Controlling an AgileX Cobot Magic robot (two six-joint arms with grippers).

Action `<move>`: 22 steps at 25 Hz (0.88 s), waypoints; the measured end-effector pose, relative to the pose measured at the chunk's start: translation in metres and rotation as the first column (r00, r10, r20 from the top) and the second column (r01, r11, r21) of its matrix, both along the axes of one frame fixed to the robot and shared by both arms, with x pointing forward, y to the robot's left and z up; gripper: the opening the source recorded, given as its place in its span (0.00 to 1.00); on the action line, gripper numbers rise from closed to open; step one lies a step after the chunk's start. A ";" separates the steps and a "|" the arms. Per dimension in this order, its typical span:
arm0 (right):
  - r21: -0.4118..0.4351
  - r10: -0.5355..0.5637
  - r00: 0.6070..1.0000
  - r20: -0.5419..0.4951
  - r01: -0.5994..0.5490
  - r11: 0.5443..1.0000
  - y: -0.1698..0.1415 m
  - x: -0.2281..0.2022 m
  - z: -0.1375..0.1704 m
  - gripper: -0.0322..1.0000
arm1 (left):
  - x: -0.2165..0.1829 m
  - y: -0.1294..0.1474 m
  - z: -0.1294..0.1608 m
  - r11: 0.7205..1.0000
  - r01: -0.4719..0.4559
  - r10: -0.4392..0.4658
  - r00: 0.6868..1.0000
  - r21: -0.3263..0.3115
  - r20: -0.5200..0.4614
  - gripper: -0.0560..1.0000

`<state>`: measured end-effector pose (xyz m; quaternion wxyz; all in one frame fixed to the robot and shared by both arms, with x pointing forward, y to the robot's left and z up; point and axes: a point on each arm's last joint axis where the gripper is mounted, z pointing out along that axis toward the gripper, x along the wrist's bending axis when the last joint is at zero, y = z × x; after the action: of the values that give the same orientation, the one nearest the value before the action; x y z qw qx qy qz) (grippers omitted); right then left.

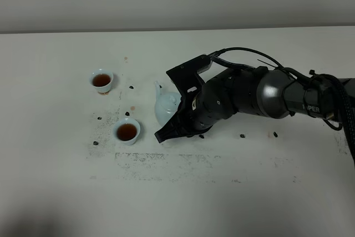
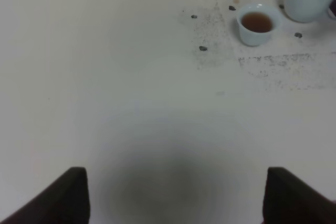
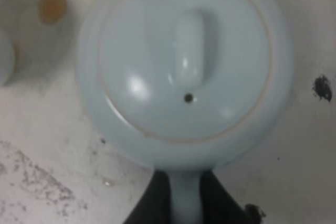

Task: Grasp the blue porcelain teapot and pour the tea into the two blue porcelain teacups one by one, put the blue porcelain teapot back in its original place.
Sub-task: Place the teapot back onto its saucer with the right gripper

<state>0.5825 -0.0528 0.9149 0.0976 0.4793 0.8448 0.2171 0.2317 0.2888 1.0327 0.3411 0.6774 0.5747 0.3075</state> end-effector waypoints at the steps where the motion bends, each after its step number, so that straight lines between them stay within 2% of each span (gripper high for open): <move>1: -0.001 0.001 1.000 0.002 -0.001 1.000 -0.001 -0.001 0.004 0.07 | 0.000 0.000 0.000 1.000 0.000 0.000 1.000 0.000 0.000 0.67; 8: 0.034 0.020 0.993 0.113 -0.024 0.999 -0.008 -0.007 0.061 0.07 | 0.000 0.000 0.000 1.000 0.000 0.000 1.000 0.000 0.000 0.67; 15: 0.021 0.008 0.994 0.110 -0.010 1.000 -0.022 -0.016 0.090 0.07 | 0.000 0.000 0.000 1.000 0.000 0.000 1.000 0.000 0.000 0.67; 18: 0.022 -0.021 0.994 0.112 0.018 1.000 -0.039 -0.021 0.097 0.07 | 0.000 0.000 0.000 1.000 0.000 0.000 1.000 0.000 0.000 0.67; 22: 0.031 -0.092 0.988 0.124 0.089 0.996 -0.077 -0.032 0.095 0.07 | 0.000 0.000 0.000 1.000 0.000 0.000 1.000 0.000 0.000 0.67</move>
<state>0.5503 -0.1298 1.0099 0.1543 0.5038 0.8115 0.2527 0.2317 0.2888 1.0327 0.3411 0.6774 0.5747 0.3075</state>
